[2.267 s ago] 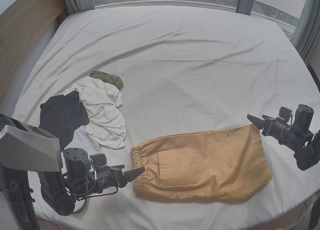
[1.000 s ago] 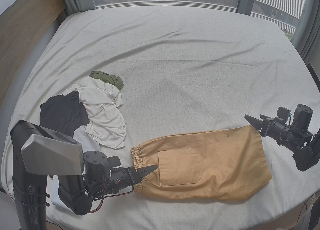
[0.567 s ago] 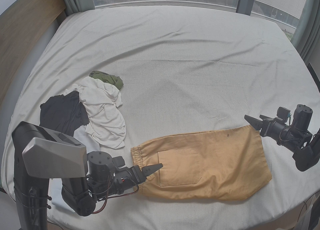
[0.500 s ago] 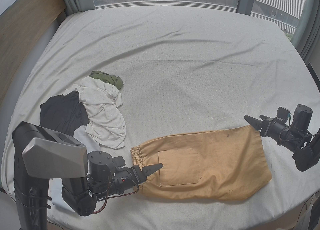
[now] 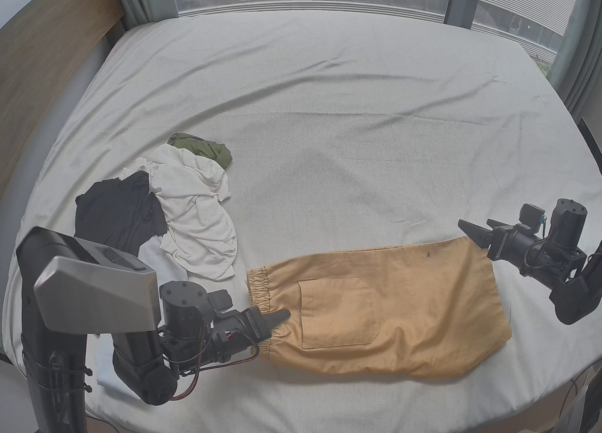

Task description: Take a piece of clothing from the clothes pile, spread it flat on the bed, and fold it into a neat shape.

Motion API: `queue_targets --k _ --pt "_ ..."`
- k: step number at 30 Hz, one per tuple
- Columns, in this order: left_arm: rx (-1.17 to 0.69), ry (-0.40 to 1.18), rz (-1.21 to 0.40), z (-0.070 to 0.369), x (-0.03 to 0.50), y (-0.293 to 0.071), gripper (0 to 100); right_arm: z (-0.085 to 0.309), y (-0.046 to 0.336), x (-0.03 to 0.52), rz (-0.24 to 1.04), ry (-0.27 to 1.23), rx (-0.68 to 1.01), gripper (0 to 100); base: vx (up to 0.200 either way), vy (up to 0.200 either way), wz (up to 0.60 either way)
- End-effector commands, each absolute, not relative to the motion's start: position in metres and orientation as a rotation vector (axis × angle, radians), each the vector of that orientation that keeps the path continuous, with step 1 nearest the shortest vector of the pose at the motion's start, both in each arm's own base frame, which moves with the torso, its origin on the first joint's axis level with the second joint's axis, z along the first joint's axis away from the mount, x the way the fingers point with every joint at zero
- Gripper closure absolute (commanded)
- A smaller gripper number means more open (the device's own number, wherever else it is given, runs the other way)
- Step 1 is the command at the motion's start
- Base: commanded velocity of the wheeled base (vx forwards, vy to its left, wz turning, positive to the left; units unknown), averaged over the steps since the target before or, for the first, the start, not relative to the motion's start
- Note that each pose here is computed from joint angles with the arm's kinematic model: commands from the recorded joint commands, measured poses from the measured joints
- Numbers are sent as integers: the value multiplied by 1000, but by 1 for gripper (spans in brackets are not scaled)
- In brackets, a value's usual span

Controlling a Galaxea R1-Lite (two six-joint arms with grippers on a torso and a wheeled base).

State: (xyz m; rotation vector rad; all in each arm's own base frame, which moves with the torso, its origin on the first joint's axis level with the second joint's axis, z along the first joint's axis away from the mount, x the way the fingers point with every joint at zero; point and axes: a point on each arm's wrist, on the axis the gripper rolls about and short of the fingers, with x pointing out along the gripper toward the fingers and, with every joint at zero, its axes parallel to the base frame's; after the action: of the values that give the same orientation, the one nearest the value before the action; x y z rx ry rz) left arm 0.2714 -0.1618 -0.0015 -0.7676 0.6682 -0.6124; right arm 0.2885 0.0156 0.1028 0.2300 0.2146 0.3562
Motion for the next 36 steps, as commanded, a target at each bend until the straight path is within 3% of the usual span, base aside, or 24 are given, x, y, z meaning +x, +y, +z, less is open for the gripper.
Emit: queue_targets --k 1,8,36 --pt "-782 598 -629 24 269 -153 100 102 16 288 357 219 230 0 0 0 0" --pt "-804 525 -598 42 273 -132 100 99 15 289 356 228 232 0 0 0 0" --pt "-791 509 -558 47 276 -65 100 90 14 292 349 255 237 0 0 0 0"
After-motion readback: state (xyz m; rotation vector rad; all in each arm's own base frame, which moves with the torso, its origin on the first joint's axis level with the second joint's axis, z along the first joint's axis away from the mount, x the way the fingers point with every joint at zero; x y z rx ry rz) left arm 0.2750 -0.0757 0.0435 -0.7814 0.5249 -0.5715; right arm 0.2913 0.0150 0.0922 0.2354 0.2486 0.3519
